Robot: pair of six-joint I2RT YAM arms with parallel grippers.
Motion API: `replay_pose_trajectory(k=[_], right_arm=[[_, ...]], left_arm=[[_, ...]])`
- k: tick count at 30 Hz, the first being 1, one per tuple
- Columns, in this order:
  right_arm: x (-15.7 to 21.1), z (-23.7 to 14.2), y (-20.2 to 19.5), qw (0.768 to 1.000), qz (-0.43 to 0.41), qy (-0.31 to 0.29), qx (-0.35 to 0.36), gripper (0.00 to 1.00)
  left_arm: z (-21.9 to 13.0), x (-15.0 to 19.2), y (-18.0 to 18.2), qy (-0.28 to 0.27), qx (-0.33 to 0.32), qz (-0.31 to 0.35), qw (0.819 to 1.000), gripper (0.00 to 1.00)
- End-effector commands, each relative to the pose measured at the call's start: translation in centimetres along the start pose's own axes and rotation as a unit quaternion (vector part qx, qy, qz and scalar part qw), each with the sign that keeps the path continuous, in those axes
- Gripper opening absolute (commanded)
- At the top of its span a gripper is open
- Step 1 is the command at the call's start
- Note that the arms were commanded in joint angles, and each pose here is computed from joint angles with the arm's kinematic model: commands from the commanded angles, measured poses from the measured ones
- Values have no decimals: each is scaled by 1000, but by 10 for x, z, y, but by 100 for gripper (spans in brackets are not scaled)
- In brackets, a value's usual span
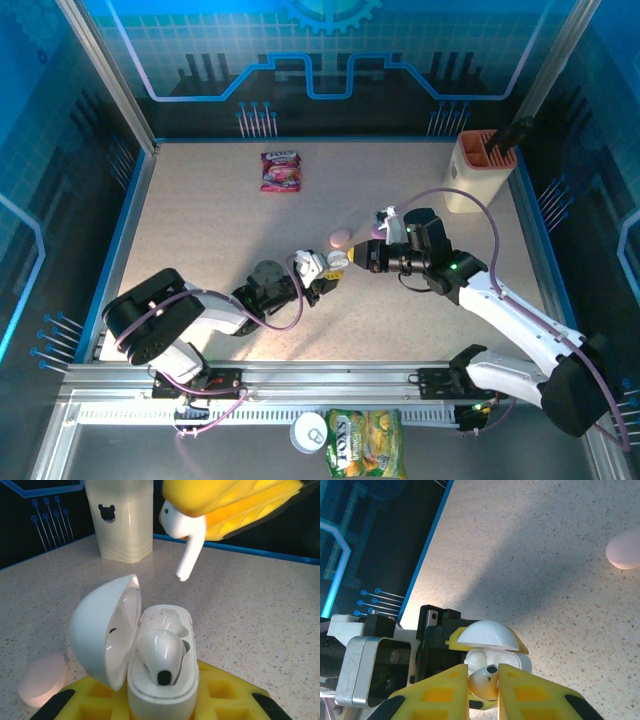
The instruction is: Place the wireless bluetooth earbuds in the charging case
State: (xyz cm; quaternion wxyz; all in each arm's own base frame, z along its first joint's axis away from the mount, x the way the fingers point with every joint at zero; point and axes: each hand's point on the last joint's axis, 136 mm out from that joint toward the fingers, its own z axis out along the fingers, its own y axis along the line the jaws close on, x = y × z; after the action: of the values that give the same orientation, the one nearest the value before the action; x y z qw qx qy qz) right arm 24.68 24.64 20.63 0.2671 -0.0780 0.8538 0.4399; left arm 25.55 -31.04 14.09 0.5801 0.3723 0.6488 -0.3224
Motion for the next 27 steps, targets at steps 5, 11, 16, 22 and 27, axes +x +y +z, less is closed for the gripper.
replay_pose_trajectory(k=[5, 11, 16, 22, 27], right_arm=[[-6, 7, 16, 999, 3, -1, -47, 17], [-2, 10, 12, 999, 10, 9, -43, 18], [3, 14, 7, 999, 18, 19, -40, 17], [7, 22, 2, 998, 25, 29, -41, 18], [7, 26, 4, 998, 32, 32, -50, 18]], left_arm=[[6, -20, -1, -35, -2, 19, 999, 4], [5, -20, 3, -36, -15, 13, 999, 4], [7, -21, 6, -37, -22, 10, 999, 4], [7, -25, 4, -42, -17, 12, 999, 5], [6, -23, 4, -39, -18, 14, 999, 5]])
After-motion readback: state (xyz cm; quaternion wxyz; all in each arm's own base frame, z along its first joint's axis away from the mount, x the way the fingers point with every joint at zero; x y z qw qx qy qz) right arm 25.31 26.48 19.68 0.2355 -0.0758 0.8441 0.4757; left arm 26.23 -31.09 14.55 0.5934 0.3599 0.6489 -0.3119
